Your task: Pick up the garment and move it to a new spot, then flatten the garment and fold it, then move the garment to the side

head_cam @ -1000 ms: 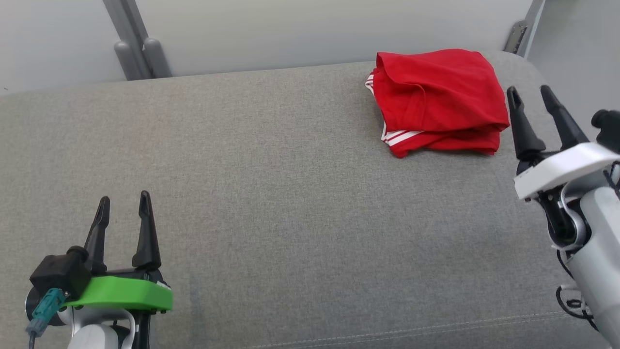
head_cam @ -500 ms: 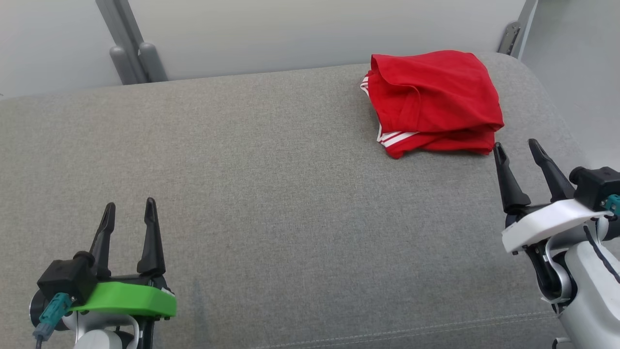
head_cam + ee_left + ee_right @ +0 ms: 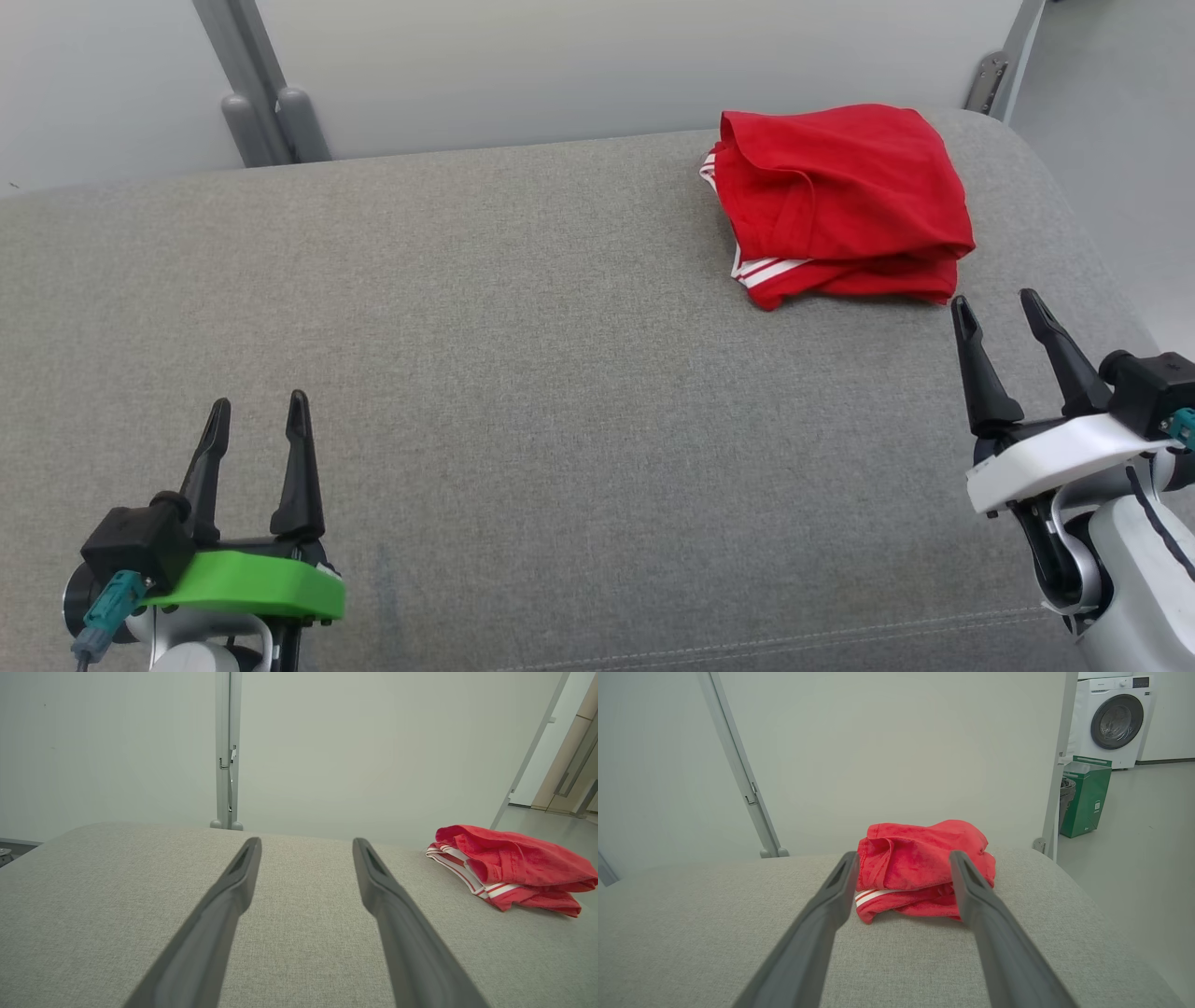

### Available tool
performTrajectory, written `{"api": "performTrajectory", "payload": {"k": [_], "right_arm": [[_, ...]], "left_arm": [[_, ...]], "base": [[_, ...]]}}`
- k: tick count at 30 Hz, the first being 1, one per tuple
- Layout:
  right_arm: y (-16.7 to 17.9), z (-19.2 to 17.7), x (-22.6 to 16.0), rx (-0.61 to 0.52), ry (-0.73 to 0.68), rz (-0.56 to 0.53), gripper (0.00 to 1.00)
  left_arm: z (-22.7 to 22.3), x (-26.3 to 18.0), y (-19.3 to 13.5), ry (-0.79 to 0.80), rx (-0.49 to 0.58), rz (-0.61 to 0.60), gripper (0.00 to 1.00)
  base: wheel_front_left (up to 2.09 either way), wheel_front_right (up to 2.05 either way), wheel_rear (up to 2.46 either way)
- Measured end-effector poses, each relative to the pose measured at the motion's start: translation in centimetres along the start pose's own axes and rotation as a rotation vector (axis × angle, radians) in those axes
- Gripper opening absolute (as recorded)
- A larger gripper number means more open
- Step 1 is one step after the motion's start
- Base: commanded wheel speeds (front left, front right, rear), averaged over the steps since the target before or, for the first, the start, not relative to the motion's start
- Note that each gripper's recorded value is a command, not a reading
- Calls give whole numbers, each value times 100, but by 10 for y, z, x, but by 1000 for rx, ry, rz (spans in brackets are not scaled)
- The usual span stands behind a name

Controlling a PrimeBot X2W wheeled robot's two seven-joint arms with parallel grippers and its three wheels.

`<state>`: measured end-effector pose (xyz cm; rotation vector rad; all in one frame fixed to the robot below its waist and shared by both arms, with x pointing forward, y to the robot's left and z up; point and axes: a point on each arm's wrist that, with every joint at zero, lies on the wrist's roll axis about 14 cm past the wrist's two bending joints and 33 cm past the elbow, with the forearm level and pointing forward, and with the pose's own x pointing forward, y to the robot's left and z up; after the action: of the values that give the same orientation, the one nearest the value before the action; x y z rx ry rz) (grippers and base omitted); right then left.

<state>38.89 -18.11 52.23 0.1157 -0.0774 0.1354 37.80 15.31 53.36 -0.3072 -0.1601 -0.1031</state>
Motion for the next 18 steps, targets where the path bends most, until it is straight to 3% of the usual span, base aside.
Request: {"api": "performTrajectory", "payload": {"k": [5,6,12,18], "right_arm": [[0,0,-3,-4,-3,-3,100],[0,0,-4,-8,-4,-3,0],[9,-35,-21,38,95,-18,0],[3,-35,-22,99,99,-50,0]], "left_arm": [[1,0,0,-2,1,-1,100],[1,0,-1,-2,1,-2,0],[-25,-12,5,78,-20,29,0],[-28,-14,9,95,-63,51,0]], "base": [[0,0,0],[0,0,0],[0,0,0],[0,0,0]]}}
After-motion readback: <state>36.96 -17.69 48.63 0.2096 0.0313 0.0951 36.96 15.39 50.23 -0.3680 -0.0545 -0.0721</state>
